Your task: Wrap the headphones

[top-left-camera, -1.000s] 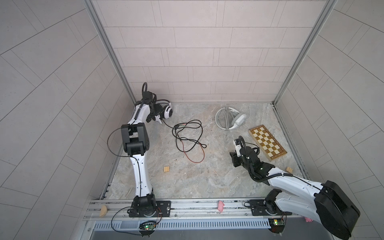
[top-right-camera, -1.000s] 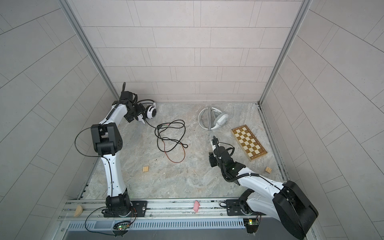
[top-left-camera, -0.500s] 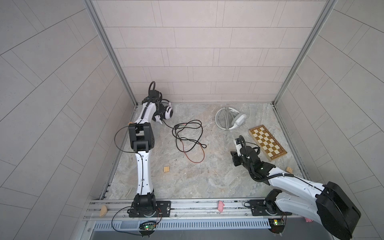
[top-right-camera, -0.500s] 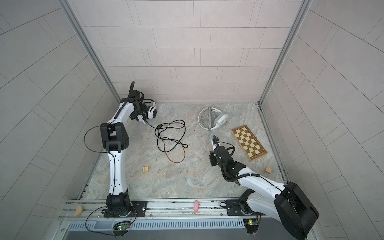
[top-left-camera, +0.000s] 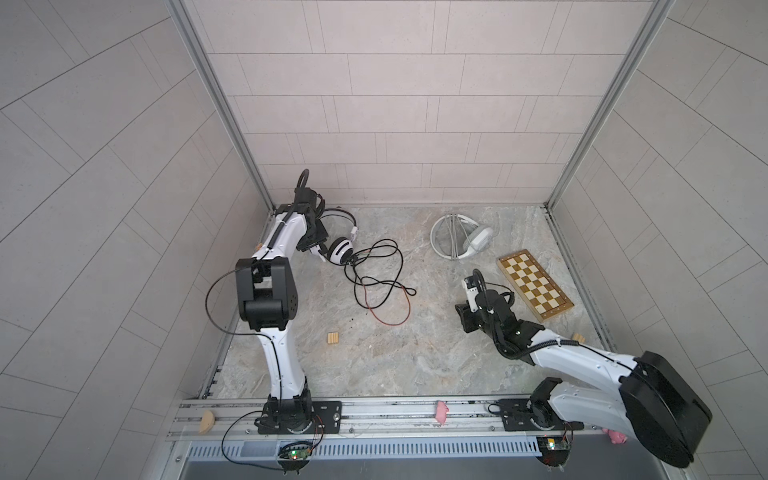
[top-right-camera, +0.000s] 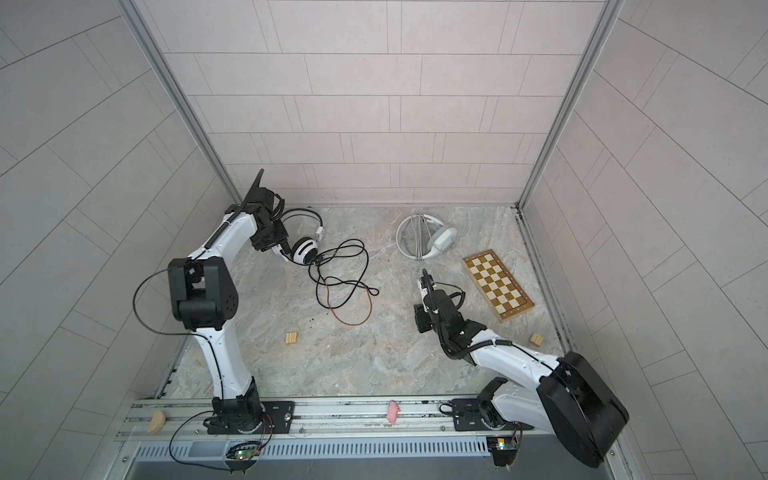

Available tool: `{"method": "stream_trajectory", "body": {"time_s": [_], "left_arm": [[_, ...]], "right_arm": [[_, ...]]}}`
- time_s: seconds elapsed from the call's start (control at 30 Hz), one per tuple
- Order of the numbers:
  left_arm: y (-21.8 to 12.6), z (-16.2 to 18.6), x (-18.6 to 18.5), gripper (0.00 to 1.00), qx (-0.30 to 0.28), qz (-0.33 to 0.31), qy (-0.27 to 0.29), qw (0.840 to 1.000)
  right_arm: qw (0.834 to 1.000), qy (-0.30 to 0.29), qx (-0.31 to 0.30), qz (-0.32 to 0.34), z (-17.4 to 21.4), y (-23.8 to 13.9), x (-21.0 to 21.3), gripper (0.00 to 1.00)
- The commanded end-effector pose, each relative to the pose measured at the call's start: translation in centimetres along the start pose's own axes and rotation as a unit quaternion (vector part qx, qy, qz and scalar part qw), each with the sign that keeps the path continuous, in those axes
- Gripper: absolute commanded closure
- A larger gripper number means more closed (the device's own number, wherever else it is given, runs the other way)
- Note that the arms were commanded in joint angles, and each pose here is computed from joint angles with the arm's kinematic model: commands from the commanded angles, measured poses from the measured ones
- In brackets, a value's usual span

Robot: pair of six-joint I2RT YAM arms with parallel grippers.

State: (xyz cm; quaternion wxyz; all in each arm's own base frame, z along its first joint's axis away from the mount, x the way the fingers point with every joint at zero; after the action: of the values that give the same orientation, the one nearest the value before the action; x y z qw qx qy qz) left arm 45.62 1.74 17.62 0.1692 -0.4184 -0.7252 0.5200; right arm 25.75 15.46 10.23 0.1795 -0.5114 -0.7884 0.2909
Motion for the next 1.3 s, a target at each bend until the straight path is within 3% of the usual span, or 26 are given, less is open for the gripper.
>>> {"method": "stream_trajectory", "body": {"time_s": [0.0, 0.13, 0.27, 0.43, 0.53, 0.8, 0.97, 1.27], "left_arm": [[-7.5, -1.0, -3.0, 0.73, -0.106, 0.093, 0.004, 0.99], [-11.1, 1.0, -4.1, 0.8, -0.178, 0.147, 0.01, 0.973], [-13.7, 2.7, -5.1, 0.8, -0.216, 0.182, 0.019, 0.959], [-15.4, 5.5, -6.5, 0.8, -0.226, 0.206, 0.042, 0.951], [-15.8, 6.8, -7.5, 0.81, -0.215, 0.235, 0.05, 0.947], [-17.6, 9.4, -8.6, 0.81, -0.236, 0.239, 0.089, 0.938], [-18.4, 10.3, -8.7, 0.81, -0.267, 0.238, 0.103, 0.928], [-18.7, 11.5, -9.4, 0.81, -0.251, 0.269, 0.097, 0.925]], "right_arm": [[0.995, 0.046, -0.007, -0.09, -4.4, 0.4, 3.3, 0.58], [0.983, 0.107, -0.046, -0.145, -11.9, -0.5, 6.1, 0.55], [0.971, 0.155, -0.119, -0.138, -17.8, -1.1, 6.7, 0.4], [0.957, 0.196, -0.179, -0.119, -23.1, -1.8, 7.5, 0.37], [0.955, 0.211, -0.191, -0.081, -24.3, -0.6, 7.6, 0.37], [0.966, 0.206, -0.154, 0.014, -24.5, 5.0, 6.1, 0.37], [0.962, 0.221, -0.158, 0.015, -24.6, 6.4, 4.6, 0.41], [0.949, 0.241, -0.201, 0.014, -25.9, 5.3, 2.6, 0.44]]}}
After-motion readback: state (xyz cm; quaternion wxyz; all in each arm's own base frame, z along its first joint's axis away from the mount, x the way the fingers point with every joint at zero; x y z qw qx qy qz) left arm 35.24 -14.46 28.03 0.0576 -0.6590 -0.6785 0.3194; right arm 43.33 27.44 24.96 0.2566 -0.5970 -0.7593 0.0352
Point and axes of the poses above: each gripper's point midway between its finger pads, its own y axis out along the fingers, its own x axis along the line the jaws close on, z = x × y, the point moved 4 cm from there along -y, back along the fingers, and after that the axes turned 9 degrees about -y, right-handed, at the moved point
